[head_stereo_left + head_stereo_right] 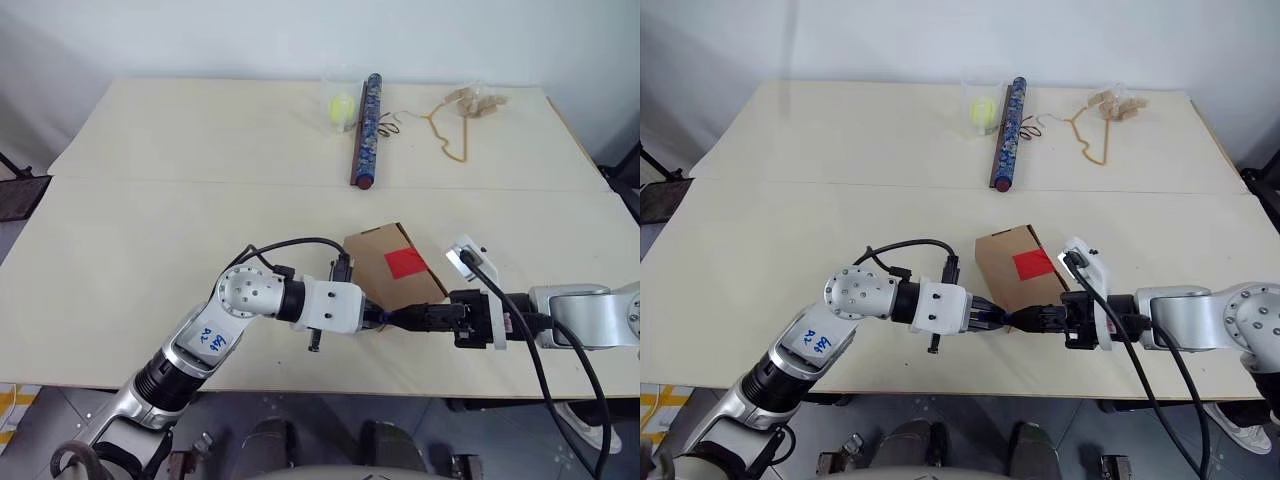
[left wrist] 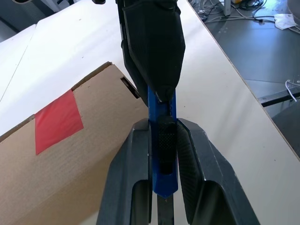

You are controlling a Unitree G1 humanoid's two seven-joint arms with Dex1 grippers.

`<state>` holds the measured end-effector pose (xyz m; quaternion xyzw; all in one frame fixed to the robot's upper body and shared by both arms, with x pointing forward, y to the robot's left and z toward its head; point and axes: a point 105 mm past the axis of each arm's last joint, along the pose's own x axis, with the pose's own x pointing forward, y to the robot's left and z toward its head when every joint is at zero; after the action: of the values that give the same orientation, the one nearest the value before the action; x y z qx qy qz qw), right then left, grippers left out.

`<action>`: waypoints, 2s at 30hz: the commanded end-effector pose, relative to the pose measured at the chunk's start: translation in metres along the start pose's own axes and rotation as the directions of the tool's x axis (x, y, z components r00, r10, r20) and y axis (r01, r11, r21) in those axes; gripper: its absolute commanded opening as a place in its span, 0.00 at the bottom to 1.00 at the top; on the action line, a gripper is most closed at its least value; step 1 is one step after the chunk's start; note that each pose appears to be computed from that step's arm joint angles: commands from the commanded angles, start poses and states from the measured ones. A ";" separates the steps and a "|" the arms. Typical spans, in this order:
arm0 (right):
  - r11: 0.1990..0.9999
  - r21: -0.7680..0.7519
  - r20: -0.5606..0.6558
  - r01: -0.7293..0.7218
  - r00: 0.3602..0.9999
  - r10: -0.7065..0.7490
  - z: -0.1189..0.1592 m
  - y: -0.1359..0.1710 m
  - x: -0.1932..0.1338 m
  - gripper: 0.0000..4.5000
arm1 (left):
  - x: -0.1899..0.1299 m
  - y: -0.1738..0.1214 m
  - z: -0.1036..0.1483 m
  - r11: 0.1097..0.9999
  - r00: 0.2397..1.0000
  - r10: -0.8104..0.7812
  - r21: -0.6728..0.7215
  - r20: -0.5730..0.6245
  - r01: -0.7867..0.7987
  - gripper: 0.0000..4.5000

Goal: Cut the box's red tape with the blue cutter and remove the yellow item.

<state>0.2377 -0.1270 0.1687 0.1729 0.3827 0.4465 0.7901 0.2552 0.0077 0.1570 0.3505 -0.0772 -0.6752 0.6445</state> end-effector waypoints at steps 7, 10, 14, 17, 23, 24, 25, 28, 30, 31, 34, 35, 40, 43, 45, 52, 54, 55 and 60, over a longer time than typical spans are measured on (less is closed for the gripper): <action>1.000 -0.009 0.007 0.023 1.000 -0.023 0.001 -0.002 -0.003 0.02 | -0.001 0.005 0.015 0.999 0.999 0.005 0.045 0.046 -0.007 0.09; 1.000 -0.017 0.011 0.014 1.000 -0.014 0.003 0.000 -0.005 0.02 | -0.007 0.004 0.017 1.000 0.997 -0.004 -0.013 0.073 0.005 0.17; 0.999 -0.046 0.007 0.004 1.000 -0.004 0.005 0.005 -0.017 0.02 | -0.030 0.004 0.014 0.996 0.994 -0.001 -0.092 0.105 0.010 0.44; 0.998 -0.063 0.010 -0.009 1.000 0.009 0.006 0.009 -0.028 0.02 | -0.051 0.005 0.013 0.988 0.991 0.000 -0.155 0.131 0.021 0.64; 0.992 -0.118 0.072 -0.037 0.996 0.045 0.007 0.026 -0.064 0.02 | -0.097 0.025 -0.009 0.947 0.984 0.131 -0.309 0.120 -0.089 0.64; 0.992 -0.126 0.100 -0.020 0.994 0.033 0.009 0.027 -0.072 0.02 | -0.102 0.031 -0.013 0.928 0.977 0.176 -0.351 0.125 -0.122 0.64; 0.991 -0.133 0.125 0.004 0.992 0.013 0.011 0.028 -0.080 0.02 | -0.105 0.037 -0.018 0.909 0.970 0.210 -0.390 0.123 -0.148 0.64; 0.990 -0.127 0.163 0.061 0.986 -0.040 0.009 0.026 -0.094 0.02 | -0.106 0.042 -0.026 0.878 0.965 0.232 -0.454 0.123 -0.153 0.45; 0.982 -0.108 0.200 0.158 0.970 -0.134 0.006 0.020 -0.105 0.02 | -0.100 0.047 -0.033 0.864 0.961 0.247 -0.477 0.123 -0.161 0.32; 0.969 -0.088 0.221 0.230 0.953 -0.206 0.005 0.014 -0.115 0.02 | -0.091 0.050 -0.035 0.859 0.961 0.246 -0.489 0.129 -0.154 0.25; 0.924 -0.055 0.260 0.379 0.899 -0.354 0.002 0.001 -0.136 0.02 | -0.065 0.061 -0.028 0.870 0.959 0.225 -0.479 0.170 -0.119 0.03; 0.915 -0.055 0.275 0.401 0.886 -0.372 0.003 0.000 -0.139 0.02 | -0.058 0.065 -0.025 0.877 0.958 0.220 -0.468 0.184 -0.112 0.01; 0.875 -0.096 0.313 0.474 0.849 -0.425 0.014 -0.008 -0.140 0.02 | -0.030 0.079 -0.015 0.892 0.963 0.187 -0.444 0.195 -0.083 0.01; 0.860 -0.134 0.326 0.492 0.842 -0.431 0.022 -0.008 -0.135 0.02 | -0.018 0.079 -0.017 0.892 0.975 0.156 -0.448 0.161 -0.069 0.01; 0.844 -0.181 0.337 0.505 0.838 -0.430 0.036 -0.002 -0.128 0.02 | -0.009 0.082 -0.020 0.893 0.983 0.150 -0.442 0.110 -0.087 0.01; 0.799 -0.224 0.288 0.558 0.821 -0.493 0.060 0.007 -0.109 0.02 | 0.015 0.085 -0.036 0.887 0.987 0.158 -0.436 -0.022 -0.152 0.01; 0.791 -0.229 0.296 0.567 0.815 -0.498 0.065 0.008 -0.106 0.02 | 0.019 0.089 -0.036 0.879 0.984 0.176 -0.445 -0.031 -0.172 0.01; 0.789 -0.233 0.298 0.569 0.814 -0.499 0.067 0.008 -0.104 0.02 | 0.021 0.090 -0.036 0.878 0.982 0.185 -0.443 -0.032 -0.180 0.01; 0.786 -0.244 0.335 0.568 0.810 -0.481 0.077 0.011 -0.095 0.02 | 0.023 0.094 -0.038 0.870 0.978 0.200 -0.447 -0.063 -0.207 0.01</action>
<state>0.2577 -0.1986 0.2587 -0.0274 0.2511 0.2385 0.9377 0.3514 -0.0160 0.1720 0.1812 0.0447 -0.6106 0.7697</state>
